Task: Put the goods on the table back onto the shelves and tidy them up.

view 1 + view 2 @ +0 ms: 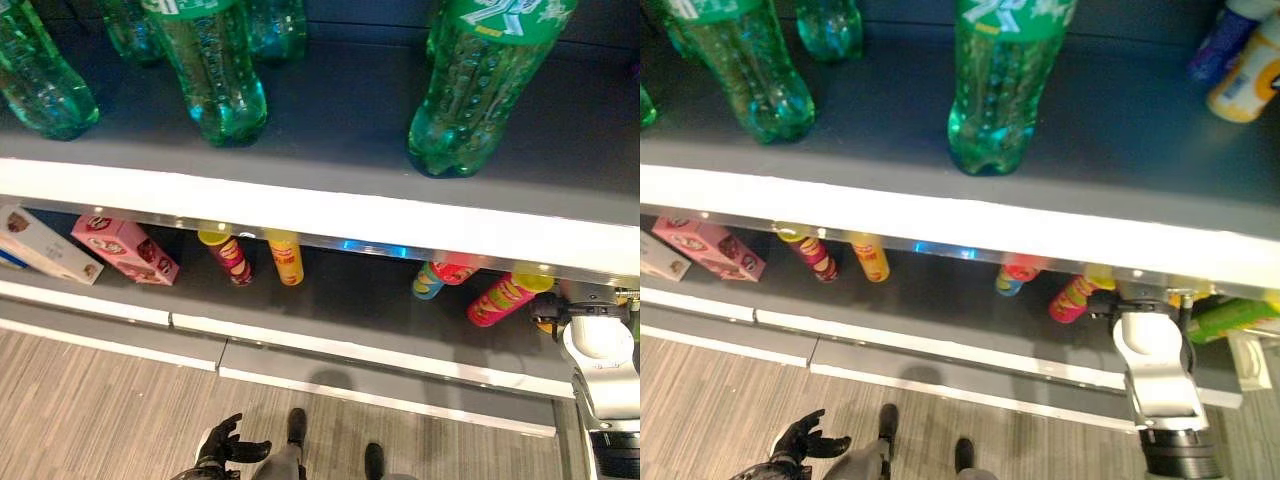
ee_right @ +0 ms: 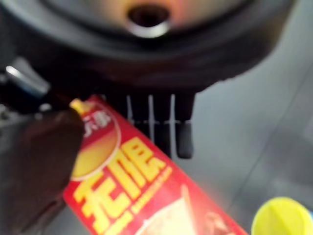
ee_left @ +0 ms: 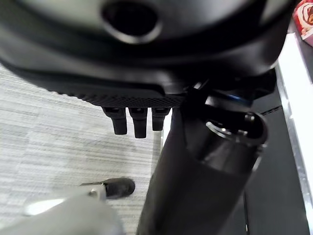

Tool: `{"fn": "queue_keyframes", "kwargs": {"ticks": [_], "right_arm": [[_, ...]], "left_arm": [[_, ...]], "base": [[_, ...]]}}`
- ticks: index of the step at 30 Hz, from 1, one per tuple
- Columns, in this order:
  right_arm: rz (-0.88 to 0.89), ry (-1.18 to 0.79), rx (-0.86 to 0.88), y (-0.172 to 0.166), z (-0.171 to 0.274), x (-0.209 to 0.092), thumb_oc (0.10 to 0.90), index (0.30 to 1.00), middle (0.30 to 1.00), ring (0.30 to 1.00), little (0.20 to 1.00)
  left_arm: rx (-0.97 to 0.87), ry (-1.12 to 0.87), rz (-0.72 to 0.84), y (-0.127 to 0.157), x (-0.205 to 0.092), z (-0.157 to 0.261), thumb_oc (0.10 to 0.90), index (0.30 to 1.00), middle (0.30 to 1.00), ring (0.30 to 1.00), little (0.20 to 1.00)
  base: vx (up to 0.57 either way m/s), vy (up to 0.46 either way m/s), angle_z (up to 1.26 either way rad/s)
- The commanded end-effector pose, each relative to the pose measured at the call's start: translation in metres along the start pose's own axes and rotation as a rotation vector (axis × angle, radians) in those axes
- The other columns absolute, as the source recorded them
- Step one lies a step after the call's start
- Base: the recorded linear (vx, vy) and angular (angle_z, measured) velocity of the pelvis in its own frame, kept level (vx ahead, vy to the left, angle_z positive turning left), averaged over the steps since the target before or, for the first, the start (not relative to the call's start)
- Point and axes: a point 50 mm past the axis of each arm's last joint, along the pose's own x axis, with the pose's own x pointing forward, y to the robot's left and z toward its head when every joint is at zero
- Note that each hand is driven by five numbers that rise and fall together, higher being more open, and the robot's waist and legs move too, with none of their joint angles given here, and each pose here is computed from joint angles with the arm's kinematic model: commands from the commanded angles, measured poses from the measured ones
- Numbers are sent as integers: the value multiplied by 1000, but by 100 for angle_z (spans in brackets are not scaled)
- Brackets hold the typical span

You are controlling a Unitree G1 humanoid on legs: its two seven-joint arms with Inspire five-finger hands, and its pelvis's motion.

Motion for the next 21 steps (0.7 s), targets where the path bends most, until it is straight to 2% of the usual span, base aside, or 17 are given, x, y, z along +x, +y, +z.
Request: {"fn": "queue_keyframes", "kwargs": {"ticks": [1, 5, 6, 10, 15, 21], "right_arm": [[-118, -368, -13, -32, 71, 18, 400, 300, 300, 300, 300], [-141, -351, -41, -35, 69, 19, 400, 300, 300, 300, 300], [-135, -358, -9, -28, 70, 22, 400, 300, 300, 300, 300], [-90, -360, 5, -16, 70, 29, 400, 300, 300, 300, 300], [-71, -357, 20, -10, 71, 34, 400, 300, 300, 300, 300], [-45, -306, -32, -9, 60, 27, 400, 300, 300, 300, 300]], "left_arm": [[63, -100, 60, 26, 2, 22, 800, 900, 900, 900, 900], [92, -102, 80, 32, 3, 23, 800, 900, 900, 900, 900], [76, -83, 123, 43, 2, 20, 800, 900, 900, 900, 900], [39, -63, 178, 57, 1, 16, 800, 900, 900, 900, 900], [10, -23, 208, 62, -1, 5, 800, 900, 900, 900, 900], [10, 22, 146, 41, -2, -9, 800, 900, 900, 900, 900]], "base": [[52, 555, -17], [-55, 458, -4], [-145, 259, -41], [-307, 162, -69], [-100, -109, -8], [67, -60, 17]]}}
